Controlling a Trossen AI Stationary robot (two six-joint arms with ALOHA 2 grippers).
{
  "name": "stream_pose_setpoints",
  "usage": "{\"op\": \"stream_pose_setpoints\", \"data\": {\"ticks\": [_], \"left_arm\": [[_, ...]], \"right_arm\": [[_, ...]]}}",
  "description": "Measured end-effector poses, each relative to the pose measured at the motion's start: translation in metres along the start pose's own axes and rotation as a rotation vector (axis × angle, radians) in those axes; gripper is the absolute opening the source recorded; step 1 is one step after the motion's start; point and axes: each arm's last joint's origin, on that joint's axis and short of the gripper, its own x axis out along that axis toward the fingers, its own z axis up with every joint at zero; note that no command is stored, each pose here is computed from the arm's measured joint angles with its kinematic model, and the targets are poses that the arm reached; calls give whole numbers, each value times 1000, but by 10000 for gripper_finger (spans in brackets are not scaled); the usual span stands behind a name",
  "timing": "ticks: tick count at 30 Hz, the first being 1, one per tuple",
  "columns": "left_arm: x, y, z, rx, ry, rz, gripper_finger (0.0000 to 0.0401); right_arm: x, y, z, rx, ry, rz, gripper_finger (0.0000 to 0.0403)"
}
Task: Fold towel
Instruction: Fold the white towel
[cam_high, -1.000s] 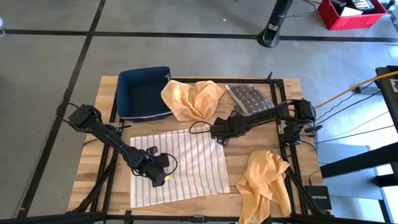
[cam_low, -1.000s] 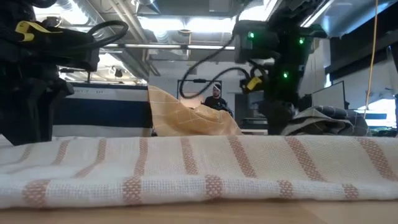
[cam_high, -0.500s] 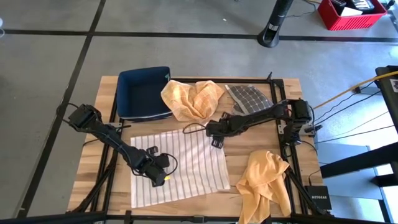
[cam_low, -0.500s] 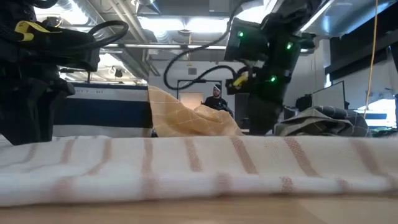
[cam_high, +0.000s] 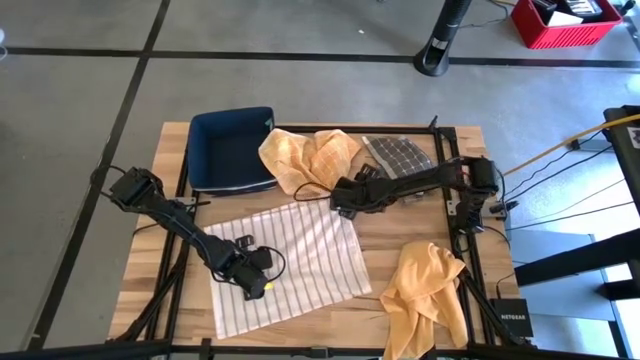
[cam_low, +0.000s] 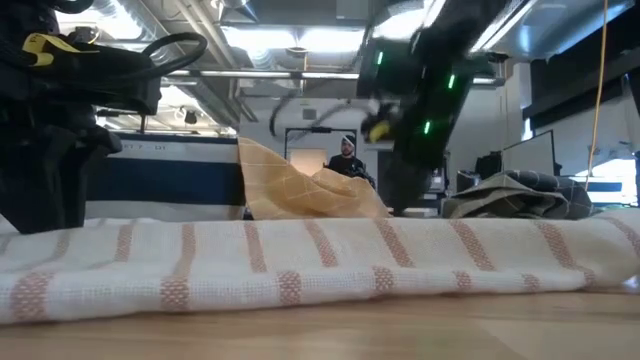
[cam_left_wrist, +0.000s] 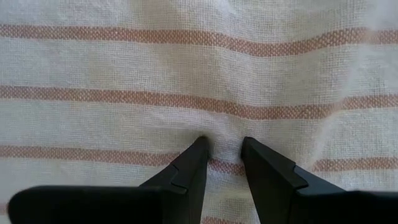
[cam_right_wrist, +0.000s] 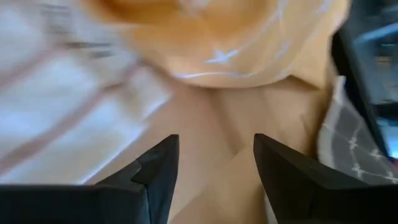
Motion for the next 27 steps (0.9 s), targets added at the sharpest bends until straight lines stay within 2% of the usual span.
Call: {"op": "stream_pose_setpoints", "data": {"ticks": [4,5,7,9,11,13,16,19,23,27], "left_arm": [[-19,-1,10,37,1,-27,100],[-27,-2,15,49,-34,-44,100],[-46,-7,30,63,-162,-82,100],[-56,-5,41,98,-258,-45,100],[-57,-4,55,107,-361,-46,100],[-60,-1,75,105,-474,-94,100],[-48,8,104,106,-552,-174,100],[-23,25,126,112,-571,-183,100],[7,51,150,120,-613,-117,100],[29,75,163,127,-614,-47,100]], "right_arm": [[-46,12,-10,-30,20,220,209],[-57,18,-15,-42,18,278,209],[-78,33,-26,-69,5,390,209],[-96,54,-39,-101,-27,479,209],[-107,72,-56,-140,-47,520,209],[-117,87,-71,-152,-68,560,209],[-129,99,-93,-148,-68,561,209],[-140,105,-106,-164,-115,505,209],[-133,107,-110,-136,-233,401,209],[-105,101,-110,-65,-226,402,209]]}}
